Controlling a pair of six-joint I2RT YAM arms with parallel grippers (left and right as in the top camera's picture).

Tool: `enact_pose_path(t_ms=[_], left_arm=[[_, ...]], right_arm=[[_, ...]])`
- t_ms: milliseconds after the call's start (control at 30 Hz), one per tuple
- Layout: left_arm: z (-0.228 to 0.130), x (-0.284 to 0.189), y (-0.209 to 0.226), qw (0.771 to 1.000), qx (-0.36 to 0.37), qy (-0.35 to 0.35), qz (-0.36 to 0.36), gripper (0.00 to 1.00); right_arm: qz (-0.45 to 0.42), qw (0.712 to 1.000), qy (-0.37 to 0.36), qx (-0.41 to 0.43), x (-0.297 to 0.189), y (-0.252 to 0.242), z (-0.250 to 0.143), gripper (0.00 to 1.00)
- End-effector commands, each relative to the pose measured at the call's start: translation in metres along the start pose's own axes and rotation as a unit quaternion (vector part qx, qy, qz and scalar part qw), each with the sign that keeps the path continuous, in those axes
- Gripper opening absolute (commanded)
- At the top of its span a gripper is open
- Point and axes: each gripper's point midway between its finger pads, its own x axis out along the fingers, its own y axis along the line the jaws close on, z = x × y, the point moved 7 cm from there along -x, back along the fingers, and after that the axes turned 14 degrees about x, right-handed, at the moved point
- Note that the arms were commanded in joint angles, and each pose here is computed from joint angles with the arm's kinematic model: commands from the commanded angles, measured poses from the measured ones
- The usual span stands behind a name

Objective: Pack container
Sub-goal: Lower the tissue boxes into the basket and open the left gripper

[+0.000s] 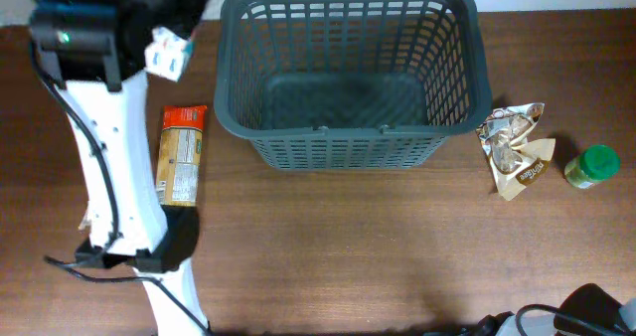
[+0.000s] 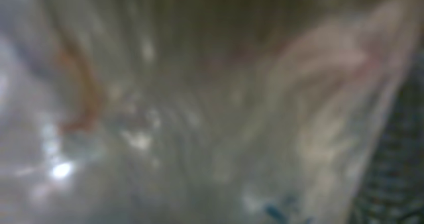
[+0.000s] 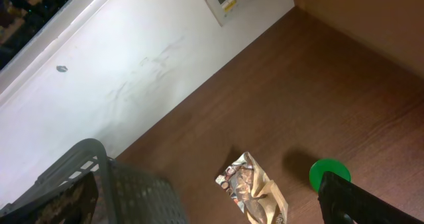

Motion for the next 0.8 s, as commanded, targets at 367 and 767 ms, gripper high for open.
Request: enact_pose_path(t_ms=[367, 767], left_arm=[[0.090, 0.034, -0.110, 0.880, 0.364, -0.255, -0.166, 0.02], [0.053, 0.165, -0.170, 0.912, 0.290, -0.116, -0.268, 0.02]], right_arm=[[0.000, 1.000, 0.000, -0.002, 0.001, -0.001, 0.001, 0.99], [0.000, 1.000, 0.000, -0.002, 0.001, -0.001, 0.001, 0.99]])
